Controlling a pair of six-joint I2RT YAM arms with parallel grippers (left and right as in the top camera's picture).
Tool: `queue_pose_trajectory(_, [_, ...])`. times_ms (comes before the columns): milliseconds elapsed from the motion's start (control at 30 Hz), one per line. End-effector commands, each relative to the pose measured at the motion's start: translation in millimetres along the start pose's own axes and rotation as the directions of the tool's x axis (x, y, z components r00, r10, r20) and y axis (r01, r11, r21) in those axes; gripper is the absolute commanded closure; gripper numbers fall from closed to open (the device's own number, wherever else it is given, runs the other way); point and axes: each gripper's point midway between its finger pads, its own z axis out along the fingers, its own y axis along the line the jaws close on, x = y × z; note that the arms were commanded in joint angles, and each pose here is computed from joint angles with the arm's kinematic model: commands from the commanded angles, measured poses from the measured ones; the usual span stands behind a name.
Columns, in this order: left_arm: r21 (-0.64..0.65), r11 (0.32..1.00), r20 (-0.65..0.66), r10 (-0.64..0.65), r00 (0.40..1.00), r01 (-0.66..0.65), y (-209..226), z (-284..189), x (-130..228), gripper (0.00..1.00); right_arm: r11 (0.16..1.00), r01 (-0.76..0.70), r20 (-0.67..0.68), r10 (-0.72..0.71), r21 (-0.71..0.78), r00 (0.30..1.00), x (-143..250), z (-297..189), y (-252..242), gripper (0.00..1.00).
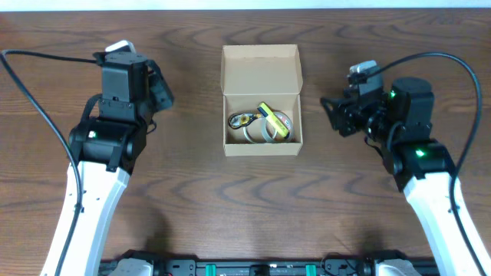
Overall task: Pack container
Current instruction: 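Bring both grippers to the box lid flaps on either side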
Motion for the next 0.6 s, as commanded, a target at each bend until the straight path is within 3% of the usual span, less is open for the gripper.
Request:
queue_pose_trajectory(0, [-0.029, 0.996, 0.002, -0.085, 0.996, 0.085, 4.9, 16.6, -7.2, 0.67, 0.99, -0.066, 0.001, 0.067, 0.127, 0.998, -2.0, 10.4, -29.9, 0.67])
queue_pose_trajectory(100, [-0.068, 0.98, -0.019, -0.189, 0.982, 0.187, 13.2, 42.5, -4.1, 0.94, 0.976, -0.14, 0.001, 0.141, 0.169, 0.99, 3.9, 23.9, -50.9, 0.96])
queue_pose_trajectory(133, [-0.082, 0.973, -0.029, -0.218, 0.975, 0.215, 15.6, 53.2, -1.6, 0.94, 0.966, -0.184, 0.003, 0.186, 0.182, 0.983, 7.4, 29.4, -60.8, 0.99])
queue_pose_trajectory(433, [0.029, 0.963, -0.138, -0.262, 0.955, 0.269, -3.9, 146.2, 15.9, 0.95, 0.9, -0.399, -0.003, 0.406, 0.178, 0.914, 40.2, 72.6, -113.7, 0.99])
queue_pose_trajectory(567, [0.015, 0.939, -0.192, -0.334, 0.923, 0.343, -3.3, 180.2, 35.7, 0.94, 0.869, -0.471, -0.016, 0.479, 0.154, 0.878, 56.8, 94.4, -122.8, 0.99])
